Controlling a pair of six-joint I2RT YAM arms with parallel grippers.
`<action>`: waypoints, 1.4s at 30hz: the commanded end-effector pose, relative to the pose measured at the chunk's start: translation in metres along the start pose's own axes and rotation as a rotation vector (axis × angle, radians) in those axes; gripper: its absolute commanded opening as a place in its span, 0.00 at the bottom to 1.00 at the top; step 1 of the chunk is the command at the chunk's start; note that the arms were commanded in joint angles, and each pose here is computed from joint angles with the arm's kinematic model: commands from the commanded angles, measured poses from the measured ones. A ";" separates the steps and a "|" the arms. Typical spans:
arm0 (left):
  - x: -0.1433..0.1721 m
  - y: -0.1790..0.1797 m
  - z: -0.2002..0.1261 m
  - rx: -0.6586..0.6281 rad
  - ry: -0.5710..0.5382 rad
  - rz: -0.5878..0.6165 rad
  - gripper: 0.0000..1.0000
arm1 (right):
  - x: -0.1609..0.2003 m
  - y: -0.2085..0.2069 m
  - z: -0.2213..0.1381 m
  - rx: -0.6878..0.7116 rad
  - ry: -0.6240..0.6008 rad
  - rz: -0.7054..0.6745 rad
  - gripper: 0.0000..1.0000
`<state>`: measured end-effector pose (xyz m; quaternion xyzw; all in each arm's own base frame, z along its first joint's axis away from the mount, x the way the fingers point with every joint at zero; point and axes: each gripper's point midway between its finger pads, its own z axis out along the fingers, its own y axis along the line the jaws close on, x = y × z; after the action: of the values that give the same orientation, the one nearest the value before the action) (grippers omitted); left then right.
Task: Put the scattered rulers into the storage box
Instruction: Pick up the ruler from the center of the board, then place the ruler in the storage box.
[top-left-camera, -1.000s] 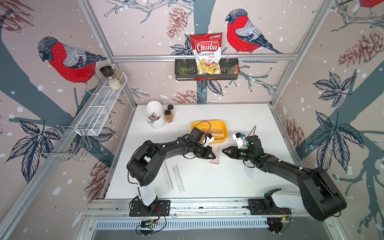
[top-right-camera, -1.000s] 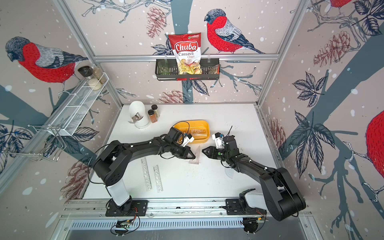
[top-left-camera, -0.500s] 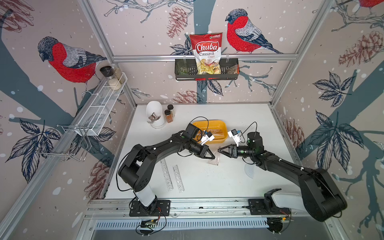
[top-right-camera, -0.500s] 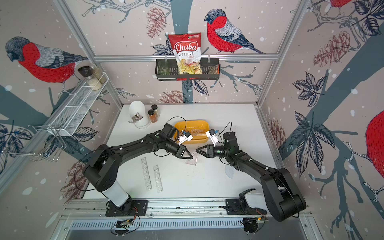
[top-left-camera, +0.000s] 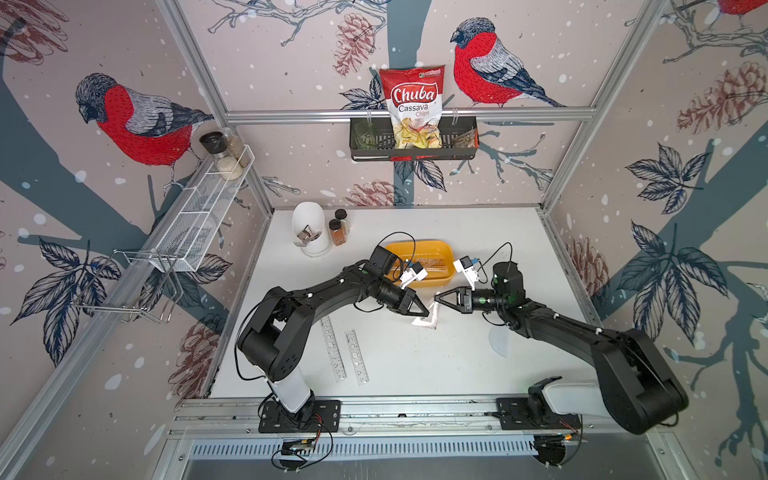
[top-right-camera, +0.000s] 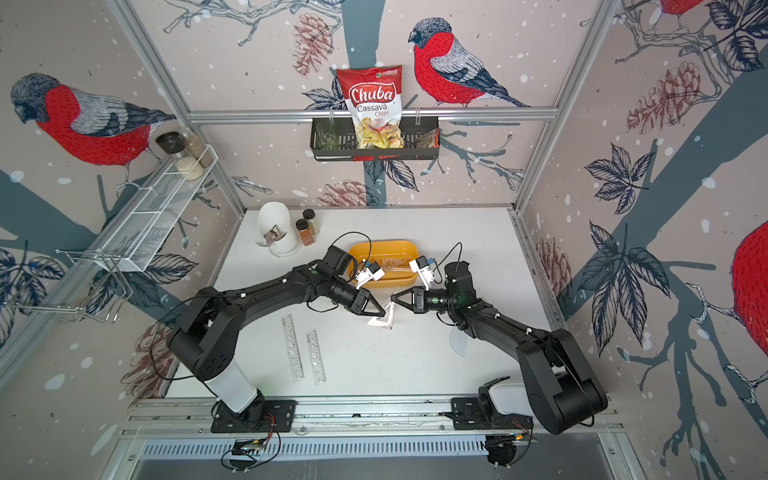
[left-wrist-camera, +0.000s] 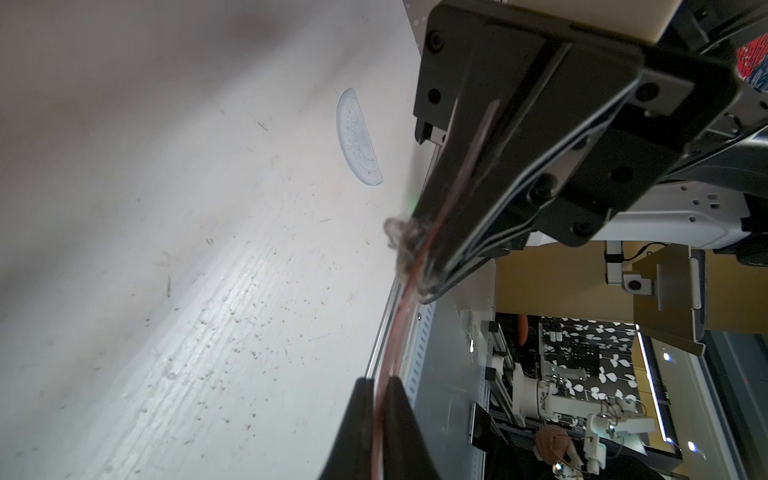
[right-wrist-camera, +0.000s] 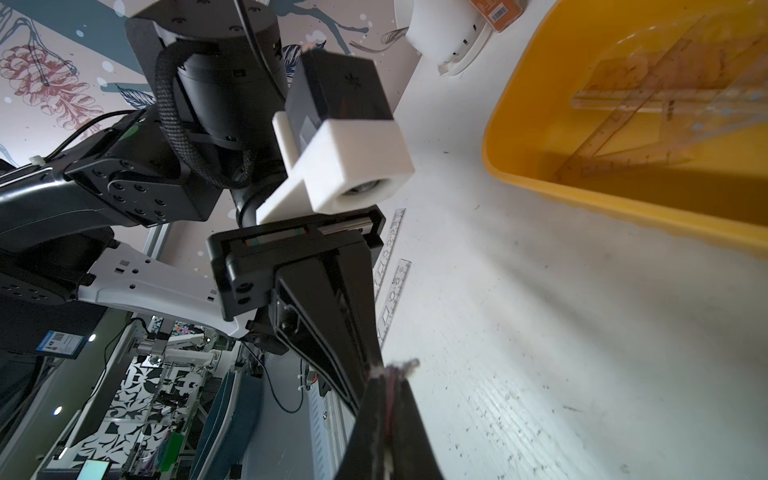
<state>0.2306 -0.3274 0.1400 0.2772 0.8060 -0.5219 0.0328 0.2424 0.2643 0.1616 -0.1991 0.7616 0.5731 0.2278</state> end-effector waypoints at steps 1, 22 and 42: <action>-0.020 0.029 -0.022 -0.157 -0.088 -0.046 0.46 | -0.036 -0.012 0.001 0.067 -0.092 -0.026 0.00; -0.071 0.113 -0.109 -0.719 -0.316 -0.111 0.63 | -0.141 -0.114 0.079 0.291 -0.190 -0.030 0.00; -0.065 0.119 -0.104 -0.692 -0.299 -0.122 0.62 | -0.106 -0.136 0.099 0.364 -0.094 -0.030 0.25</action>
<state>0.3663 -0.2275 0.1093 0.1150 0.9383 -0.2501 0.2091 0.4148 0.3314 0.0867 -0.1355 0.8396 0.4368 0.2931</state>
